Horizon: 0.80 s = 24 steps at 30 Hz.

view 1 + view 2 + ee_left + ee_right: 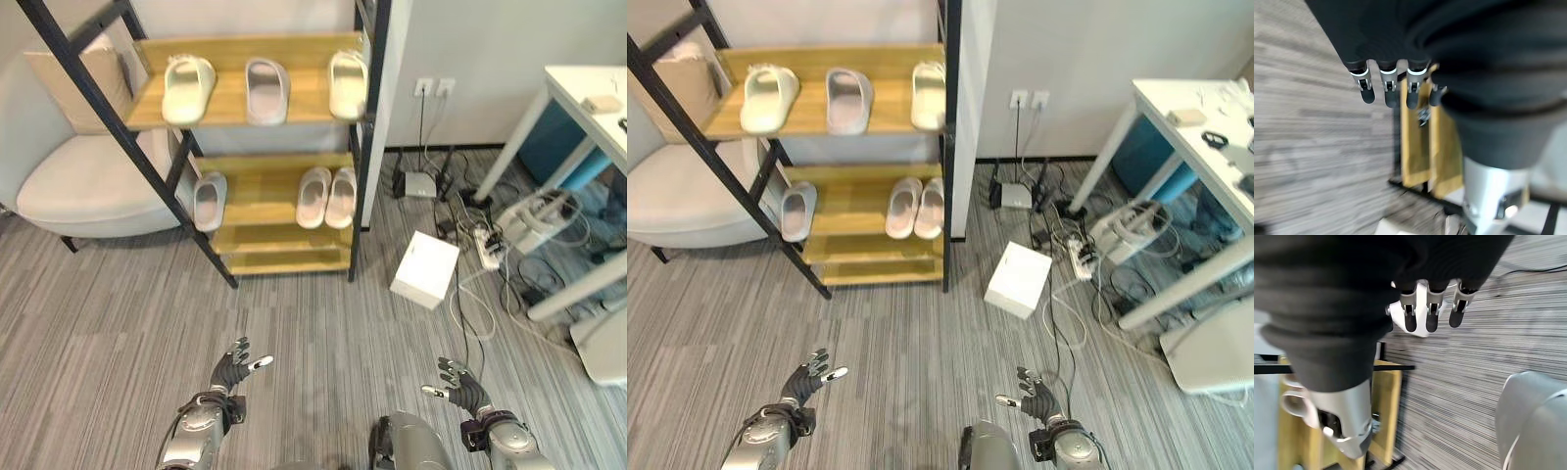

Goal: Arrange the slippers neatly on the shoe rack.

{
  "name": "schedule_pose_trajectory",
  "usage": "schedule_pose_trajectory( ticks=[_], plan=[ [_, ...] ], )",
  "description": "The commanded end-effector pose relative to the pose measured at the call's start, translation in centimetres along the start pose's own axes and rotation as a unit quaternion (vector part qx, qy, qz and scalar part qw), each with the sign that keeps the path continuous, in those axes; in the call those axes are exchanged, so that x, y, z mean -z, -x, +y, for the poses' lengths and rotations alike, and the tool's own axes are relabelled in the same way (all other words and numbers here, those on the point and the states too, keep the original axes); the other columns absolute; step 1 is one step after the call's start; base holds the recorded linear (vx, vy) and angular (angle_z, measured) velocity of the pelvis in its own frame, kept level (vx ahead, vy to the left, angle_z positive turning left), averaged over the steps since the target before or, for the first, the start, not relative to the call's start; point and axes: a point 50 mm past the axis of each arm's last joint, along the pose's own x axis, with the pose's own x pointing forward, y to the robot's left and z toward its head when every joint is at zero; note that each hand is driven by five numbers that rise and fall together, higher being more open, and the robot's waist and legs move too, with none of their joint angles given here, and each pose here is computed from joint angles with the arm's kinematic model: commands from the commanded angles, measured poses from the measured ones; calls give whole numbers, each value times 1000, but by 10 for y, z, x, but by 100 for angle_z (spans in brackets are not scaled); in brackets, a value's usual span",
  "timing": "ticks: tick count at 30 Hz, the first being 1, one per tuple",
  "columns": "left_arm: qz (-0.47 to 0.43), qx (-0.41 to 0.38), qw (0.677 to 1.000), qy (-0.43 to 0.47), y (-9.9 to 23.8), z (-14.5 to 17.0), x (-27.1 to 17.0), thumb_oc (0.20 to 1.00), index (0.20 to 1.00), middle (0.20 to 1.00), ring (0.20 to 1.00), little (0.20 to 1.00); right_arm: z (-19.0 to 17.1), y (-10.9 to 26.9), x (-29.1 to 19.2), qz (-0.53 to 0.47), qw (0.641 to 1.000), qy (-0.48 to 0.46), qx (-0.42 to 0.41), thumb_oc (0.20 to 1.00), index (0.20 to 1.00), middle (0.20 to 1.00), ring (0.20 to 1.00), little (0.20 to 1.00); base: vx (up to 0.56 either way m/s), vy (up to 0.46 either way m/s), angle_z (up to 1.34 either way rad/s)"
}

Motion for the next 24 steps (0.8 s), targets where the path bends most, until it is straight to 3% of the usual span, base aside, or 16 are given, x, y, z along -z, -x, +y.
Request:
schedule_pose_trajectory(
  ticks=[1,15,24],
  plan=[
    [-76,5,996,-47,-4,7,-38,1000,1000,1000,1000,1000,-7,-9,-28,-51,999,-1,15,1000,1000,1000,1000,1000,283,-203,48],
    [-39,26,998,-45,-5,-5,-19,1000,1000,1000,1000,1000,-10,-3,-18,-39,999,-15,8,1000,1000,1000,1000,1000,187,-110,22],
    [-26,30,998,-50,-5,-10,-13,1000,1000,1000,1000,1000,-9,-7,-20,-34,999,2,15,1000,1000,1000,1000,1000,34,117,11]
  ],
)
